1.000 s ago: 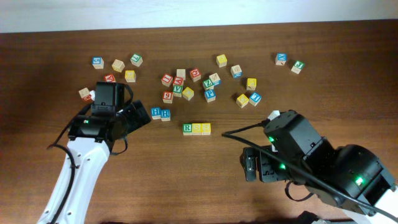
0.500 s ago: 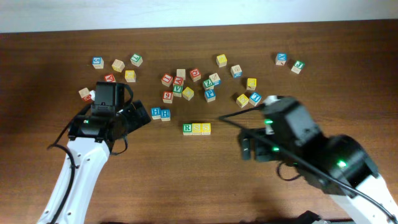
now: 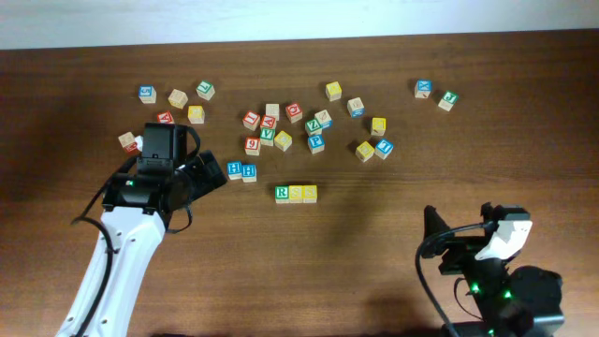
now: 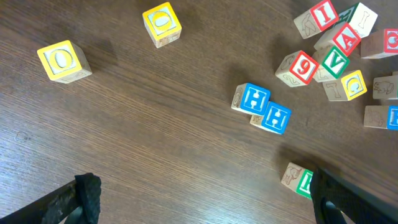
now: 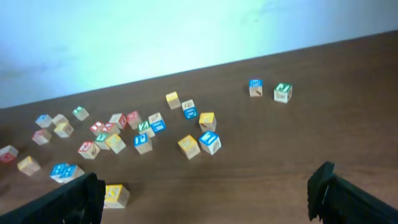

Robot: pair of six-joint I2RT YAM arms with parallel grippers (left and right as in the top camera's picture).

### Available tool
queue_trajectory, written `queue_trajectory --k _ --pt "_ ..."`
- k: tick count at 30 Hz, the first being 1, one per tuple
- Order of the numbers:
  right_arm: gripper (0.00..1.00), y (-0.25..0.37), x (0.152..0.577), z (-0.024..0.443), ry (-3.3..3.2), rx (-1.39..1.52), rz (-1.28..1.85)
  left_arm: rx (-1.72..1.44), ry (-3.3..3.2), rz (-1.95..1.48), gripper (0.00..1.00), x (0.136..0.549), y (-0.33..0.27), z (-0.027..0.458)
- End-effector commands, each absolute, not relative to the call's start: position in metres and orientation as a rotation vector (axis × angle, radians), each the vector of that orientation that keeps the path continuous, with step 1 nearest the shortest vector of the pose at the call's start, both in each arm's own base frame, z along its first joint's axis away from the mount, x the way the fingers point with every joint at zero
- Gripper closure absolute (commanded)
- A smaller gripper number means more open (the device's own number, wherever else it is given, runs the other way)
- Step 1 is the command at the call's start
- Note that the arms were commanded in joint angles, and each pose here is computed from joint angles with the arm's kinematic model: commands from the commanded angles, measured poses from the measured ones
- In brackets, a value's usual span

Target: Spell out RSS

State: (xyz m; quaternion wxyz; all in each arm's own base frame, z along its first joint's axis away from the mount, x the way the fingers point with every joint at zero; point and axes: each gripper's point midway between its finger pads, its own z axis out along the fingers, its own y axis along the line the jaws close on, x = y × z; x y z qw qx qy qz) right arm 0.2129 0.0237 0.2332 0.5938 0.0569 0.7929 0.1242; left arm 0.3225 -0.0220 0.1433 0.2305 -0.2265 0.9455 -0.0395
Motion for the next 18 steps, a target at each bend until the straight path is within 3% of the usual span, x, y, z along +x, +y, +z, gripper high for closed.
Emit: queue_trajectory --k 1,18 --pt "0.02 0.026 0.214 0.218 1.796 0.105 0.298 -0.619 2.58 -0.104 0.01 0.324 -0.02 0.15" --pt "0.02 0.011 0.246 0.181 1.545 0.142 0.232 -0.619 2.58 -0.104 0.01 0.324 -0.02 0.15"
